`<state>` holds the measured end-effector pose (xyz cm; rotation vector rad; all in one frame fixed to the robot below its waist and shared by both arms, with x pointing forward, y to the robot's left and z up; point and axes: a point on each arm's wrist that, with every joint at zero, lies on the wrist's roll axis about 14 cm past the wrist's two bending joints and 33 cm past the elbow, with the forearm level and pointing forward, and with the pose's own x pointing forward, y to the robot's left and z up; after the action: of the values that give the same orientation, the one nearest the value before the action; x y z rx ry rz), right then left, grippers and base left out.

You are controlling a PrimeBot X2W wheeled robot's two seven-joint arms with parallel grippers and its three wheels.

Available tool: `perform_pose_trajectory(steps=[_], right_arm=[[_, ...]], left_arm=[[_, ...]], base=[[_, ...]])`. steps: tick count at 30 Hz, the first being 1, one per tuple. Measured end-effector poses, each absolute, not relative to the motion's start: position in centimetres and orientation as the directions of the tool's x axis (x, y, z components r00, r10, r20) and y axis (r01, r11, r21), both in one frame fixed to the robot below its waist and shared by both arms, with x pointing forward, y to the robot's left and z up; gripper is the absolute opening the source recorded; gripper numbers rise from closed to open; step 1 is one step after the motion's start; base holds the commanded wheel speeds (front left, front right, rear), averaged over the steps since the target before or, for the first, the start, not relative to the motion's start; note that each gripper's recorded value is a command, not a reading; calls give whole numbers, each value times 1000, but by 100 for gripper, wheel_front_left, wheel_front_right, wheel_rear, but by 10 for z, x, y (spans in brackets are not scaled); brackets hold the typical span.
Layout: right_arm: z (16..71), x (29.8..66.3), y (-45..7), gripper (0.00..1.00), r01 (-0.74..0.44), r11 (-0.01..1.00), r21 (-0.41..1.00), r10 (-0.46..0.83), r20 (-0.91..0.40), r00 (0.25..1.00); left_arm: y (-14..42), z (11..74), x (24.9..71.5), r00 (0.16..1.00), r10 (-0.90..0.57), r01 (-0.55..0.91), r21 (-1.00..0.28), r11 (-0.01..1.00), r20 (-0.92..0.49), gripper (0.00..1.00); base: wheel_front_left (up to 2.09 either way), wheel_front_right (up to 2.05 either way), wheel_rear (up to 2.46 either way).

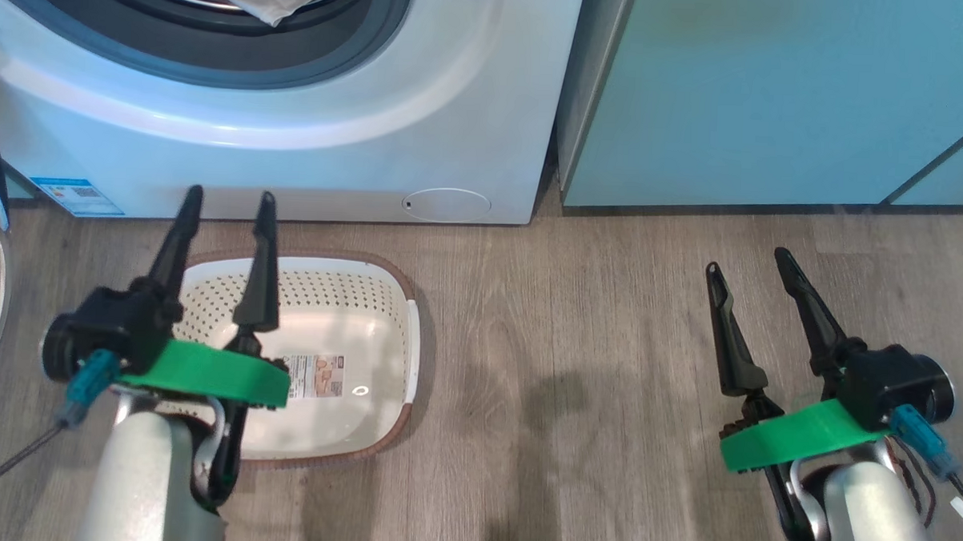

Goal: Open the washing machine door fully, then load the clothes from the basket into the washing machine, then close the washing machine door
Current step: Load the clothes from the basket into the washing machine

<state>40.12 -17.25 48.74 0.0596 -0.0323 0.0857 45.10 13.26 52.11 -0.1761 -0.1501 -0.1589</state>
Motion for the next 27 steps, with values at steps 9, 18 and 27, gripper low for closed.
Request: perform_pose_trajectory(steps=[9,18,27], right_arm=[[484,401,-174,100,-81,995,57,79,25,997],[460,406,-178,100,-68,996,59,70,-40,997],[431,435,-174,100,-77,994,82,85,-93,992]], left_arm=[[122,509,451,977,-169,189,-163,968,129,100],[117,408,456,965,-210,187,-145,972,-159,100],[118,399,568,956,-225,204,-124,971,-189,100]], base=[[0,0,0],[0,0,0],[0,0,0]])
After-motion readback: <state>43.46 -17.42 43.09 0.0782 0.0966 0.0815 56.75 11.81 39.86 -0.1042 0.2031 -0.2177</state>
